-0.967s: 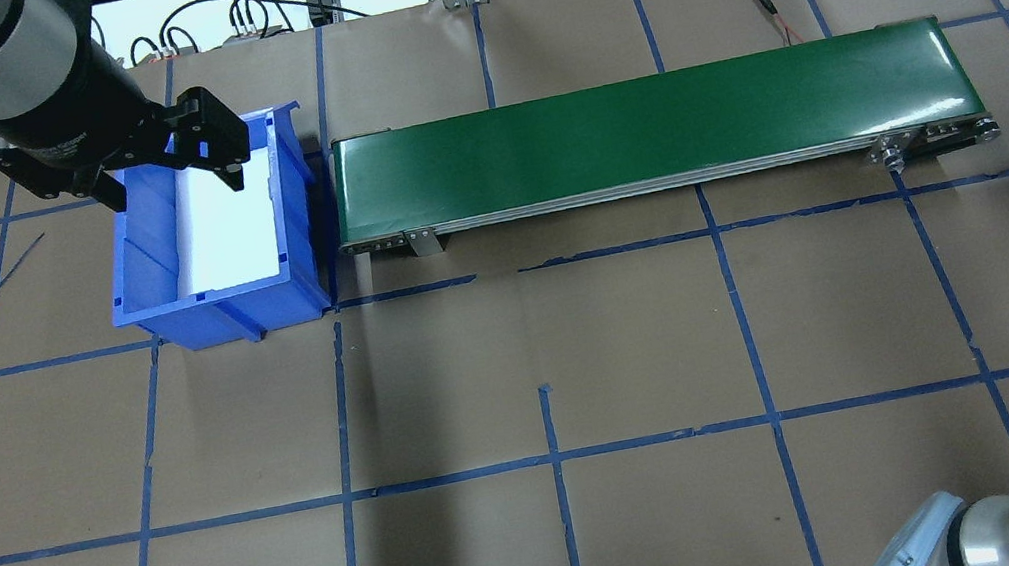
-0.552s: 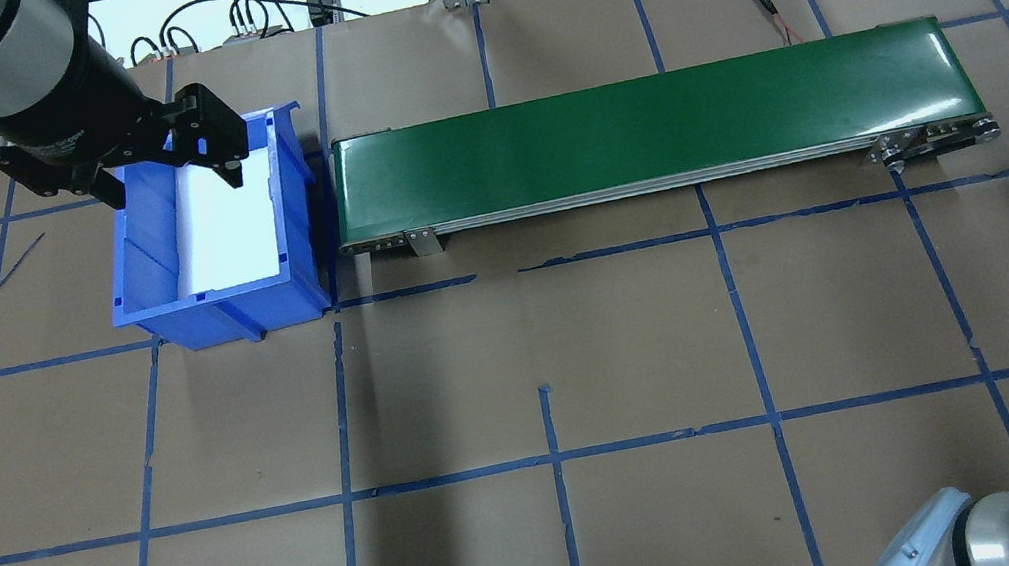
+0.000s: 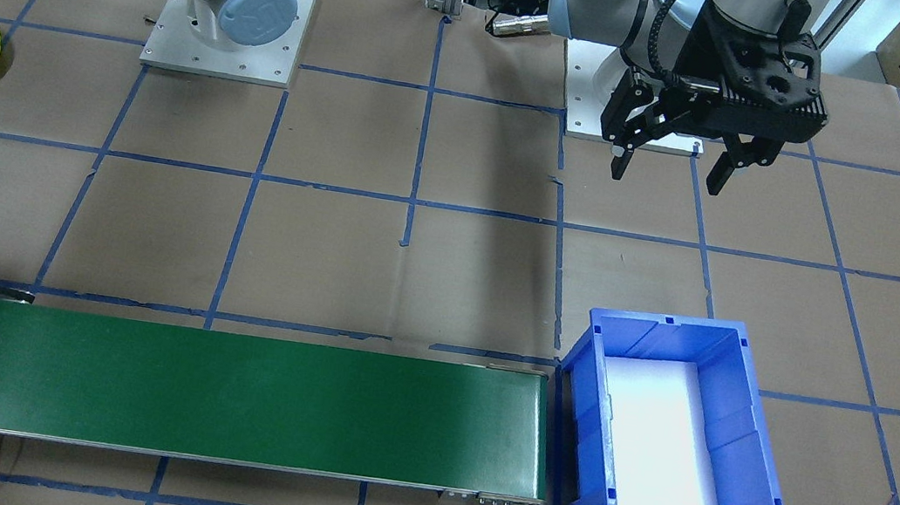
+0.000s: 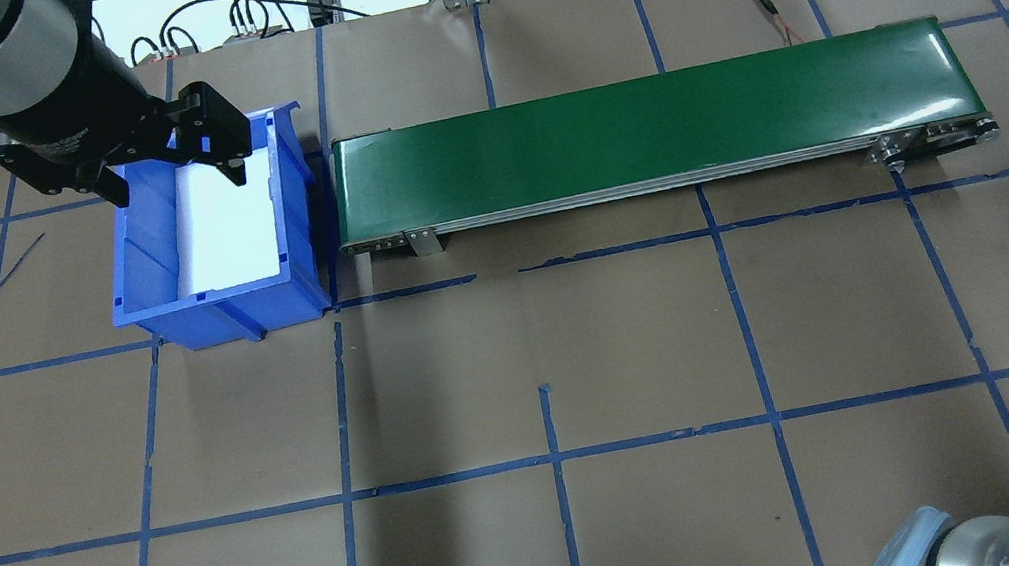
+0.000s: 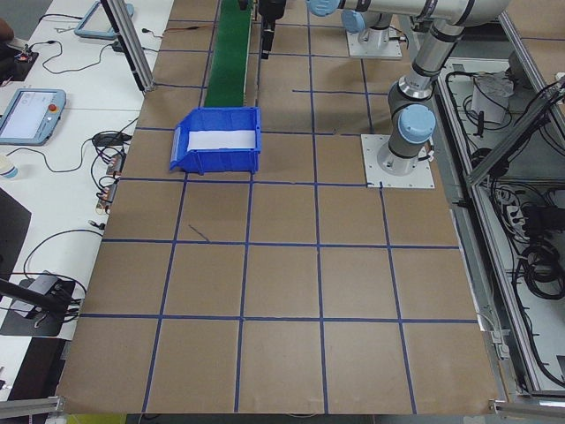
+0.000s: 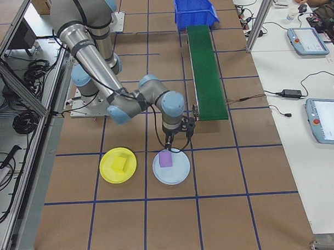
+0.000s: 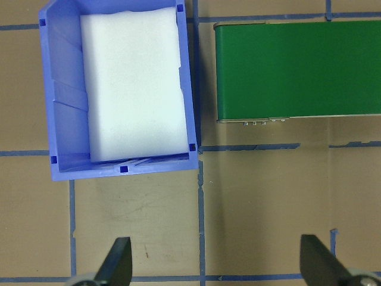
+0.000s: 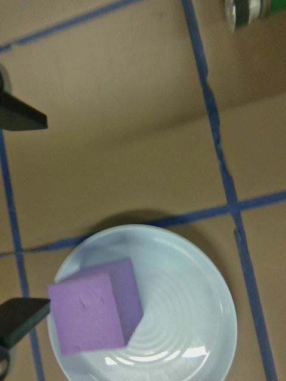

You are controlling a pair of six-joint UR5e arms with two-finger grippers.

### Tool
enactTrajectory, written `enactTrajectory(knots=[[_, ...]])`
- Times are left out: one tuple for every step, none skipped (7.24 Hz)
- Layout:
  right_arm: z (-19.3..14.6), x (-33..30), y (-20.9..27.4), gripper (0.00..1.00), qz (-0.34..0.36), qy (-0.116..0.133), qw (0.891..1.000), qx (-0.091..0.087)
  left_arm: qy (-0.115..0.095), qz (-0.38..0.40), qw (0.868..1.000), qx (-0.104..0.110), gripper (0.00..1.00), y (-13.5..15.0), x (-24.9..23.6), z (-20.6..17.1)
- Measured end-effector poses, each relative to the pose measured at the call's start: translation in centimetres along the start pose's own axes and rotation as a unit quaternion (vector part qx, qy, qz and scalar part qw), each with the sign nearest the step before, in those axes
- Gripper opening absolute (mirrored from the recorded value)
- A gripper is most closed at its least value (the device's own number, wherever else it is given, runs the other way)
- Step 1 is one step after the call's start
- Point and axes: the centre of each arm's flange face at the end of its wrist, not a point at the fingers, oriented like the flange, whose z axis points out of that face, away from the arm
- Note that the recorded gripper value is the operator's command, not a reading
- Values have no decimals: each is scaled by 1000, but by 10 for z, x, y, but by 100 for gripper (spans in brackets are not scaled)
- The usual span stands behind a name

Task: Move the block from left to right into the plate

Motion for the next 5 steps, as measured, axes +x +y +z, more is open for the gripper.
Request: enactTrajectory(knots=[[-25, -60, 5, 100, -2, -5, 1000, -21, 0, 0, 1000, 0, 100, 0, 0, 0], [-46, -119, 6, 100, -26, -6, 999, -37, 0, 1, 1000, -1, 100, 0, 0, 0], [-72, -177, 6, 100, -48, 6, 998, -36, 0, 1, 1000, -1, 100, 1, 1, 0], [-100, -238, 9, 100, -45, 22, 998, -27, 1, 1, 1000, -1, 100, 1, 1, 0], [-118, -299, 18, 100, -28, 29, 999, -17, 0, 2, 1000, -1, 100, 1, 1, -1]])
